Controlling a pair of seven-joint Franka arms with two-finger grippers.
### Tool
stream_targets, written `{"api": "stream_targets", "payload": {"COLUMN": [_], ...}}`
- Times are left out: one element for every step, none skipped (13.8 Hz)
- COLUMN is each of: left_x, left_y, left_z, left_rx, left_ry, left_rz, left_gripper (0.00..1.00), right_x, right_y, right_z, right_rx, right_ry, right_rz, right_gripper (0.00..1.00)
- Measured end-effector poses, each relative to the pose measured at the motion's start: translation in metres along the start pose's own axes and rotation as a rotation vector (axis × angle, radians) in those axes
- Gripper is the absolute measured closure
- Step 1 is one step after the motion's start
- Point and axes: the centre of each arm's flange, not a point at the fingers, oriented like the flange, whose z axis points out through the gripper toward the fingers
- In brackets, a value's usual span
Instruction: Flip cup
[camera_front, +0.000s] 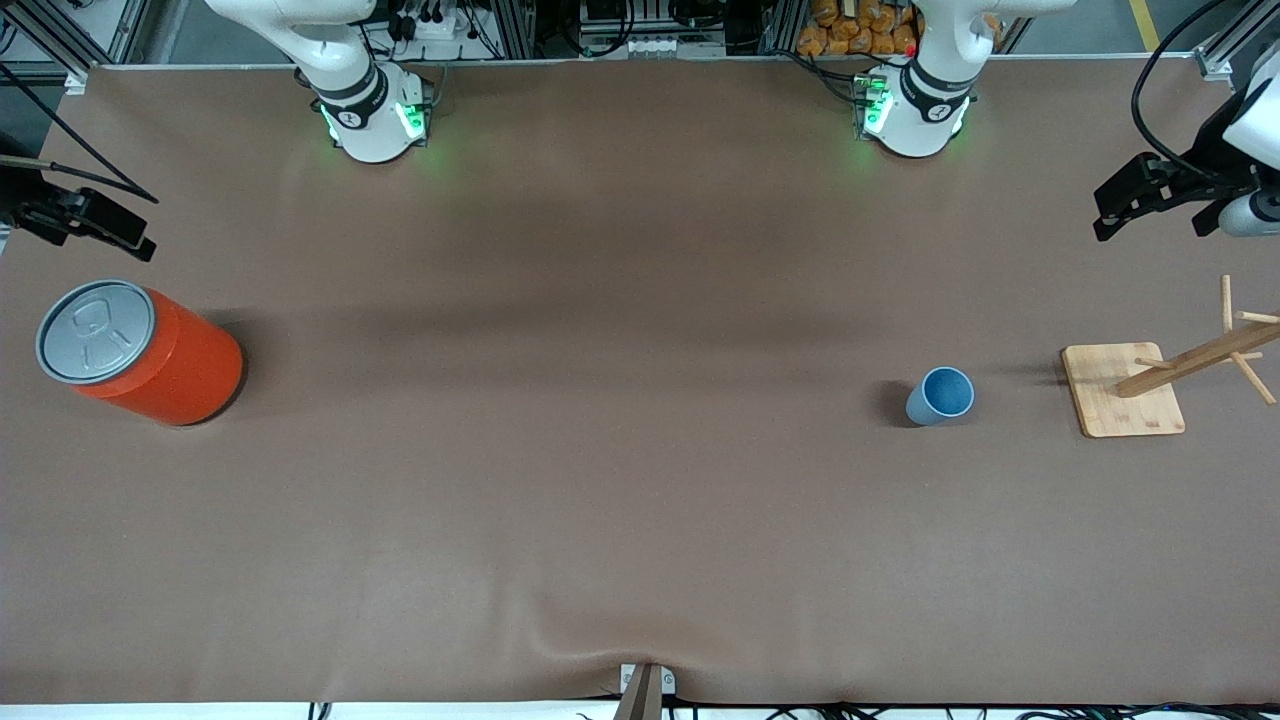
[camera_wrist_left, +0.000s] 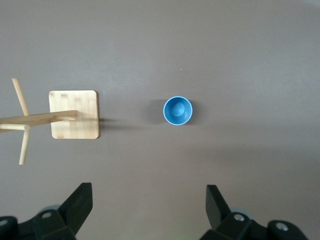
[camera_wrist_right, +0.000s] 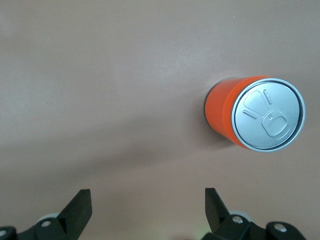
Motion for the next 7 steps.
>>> {"api": "stream_targets", "payload": {"left_x": [-0.0002, 0.0002, 0.0005, 0.0007, 0.0007, 0.0006, 0.0004], "left_y": [-0.002, -0.0058, -0.0089, -0.0107, -0.011, -0.0101, -0.0083], "left_z": [0.0004, 0.0008, 0.0012, 0.0016, 0.0018, 0.0017, 0.0017], "left_rx": [-0.025, -0.036, -0.04, -0.041, -0.041, -0.041, -0.041], "left_ry": [-0.004, -0.007, -0.008, -0.009, -0.009, -0.009, -0.009], "left_rz": [-0.018, -0.027, -0.034, -0.037, -0.038, -0.036, -0.032], "left_gripper": [0.0, 0.0, 0.0, 0.0, 0.0, 0.0, 0.0], "right_x": [0.0, 0.0, 0.0, 0.0, 0.0, 0.0, 0.0], "right_y": [0.0, 0.0, 0.0, 0.0001, 0.0, 0.0, 0.0], "right_z": [0.0, 0.0, 0.0, 0.0, 0.0, 0.0, 0.0], "right_rx": [0.0, 0.0, 0.0, 0.0, 0.0, 0.0, 0.0], "right_ry": [0.0, 0.0, 0.0, 0.0, 0.0, 0.0, 0.0], "right_rz": [0.0, 0.0, 0.0, 0.0, 0.0, 0.0, 0.0], "right_gripper": [0.0, 0.0, 0.0, 0.0, 0.0, 0.0, 0.0]}}
